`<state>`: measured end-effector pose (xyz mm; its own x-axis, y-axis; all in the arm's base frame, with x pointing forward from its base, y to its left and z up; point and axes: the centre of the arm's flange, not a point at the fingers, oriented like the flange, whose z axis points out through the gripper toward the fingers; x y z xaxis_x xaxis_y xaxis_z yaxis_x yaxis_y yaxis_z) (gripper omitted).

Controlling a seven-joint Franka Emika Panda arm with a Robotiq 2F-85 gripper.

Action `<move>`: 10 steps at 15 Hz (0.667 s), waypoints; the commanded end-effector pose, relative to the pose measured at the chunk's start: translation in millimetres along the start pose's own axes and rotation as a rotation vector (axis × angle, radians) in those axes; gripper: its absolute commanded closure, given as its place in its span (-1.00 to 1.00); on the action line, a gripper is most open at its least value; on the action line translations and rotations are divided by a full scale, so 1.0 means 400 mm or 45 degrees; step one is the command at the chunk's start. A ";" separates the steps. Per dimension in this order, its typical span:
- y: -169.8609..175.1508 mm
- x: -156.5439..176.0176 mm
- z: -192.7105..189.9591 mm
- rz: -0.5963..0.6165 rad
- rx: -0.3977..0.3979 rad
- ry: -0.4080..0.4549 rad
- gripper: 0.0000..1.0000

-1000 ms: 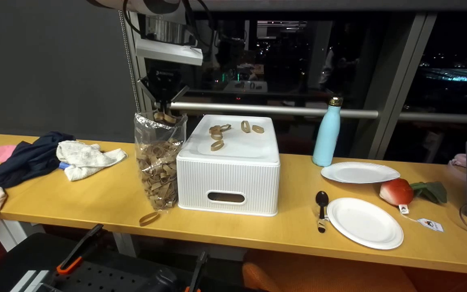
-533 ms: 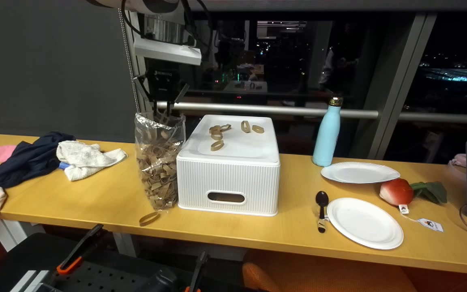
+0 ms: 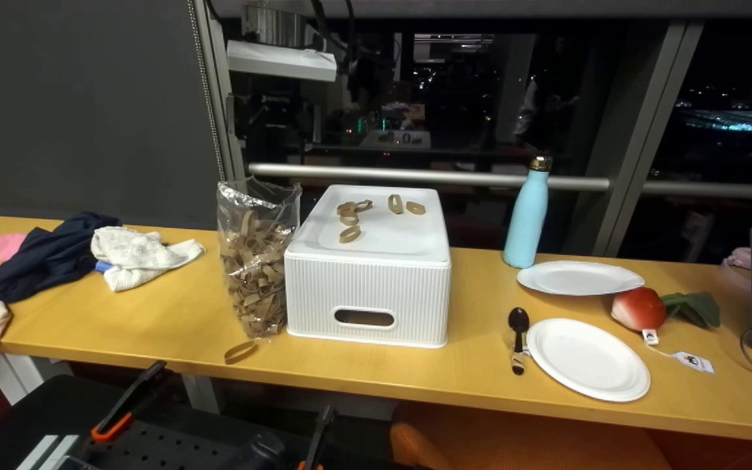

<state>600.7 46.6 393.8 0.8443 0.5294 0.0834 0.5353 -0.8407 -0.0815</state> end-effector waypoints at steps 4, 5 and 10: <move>0.145 -0.097 -0.021 -0.005 -0.131 -0.016 -1.00; 0.167 -0.106 -0.016 -0.032 -0.140 -0.040 -1.00; 0.251 -0.159 0.007 -0.181 -0.107 -0.189 -1.00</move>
<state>597.6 -52.7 378.6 0.8167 0.5771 0.0032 0.5771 -0.8167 0.0014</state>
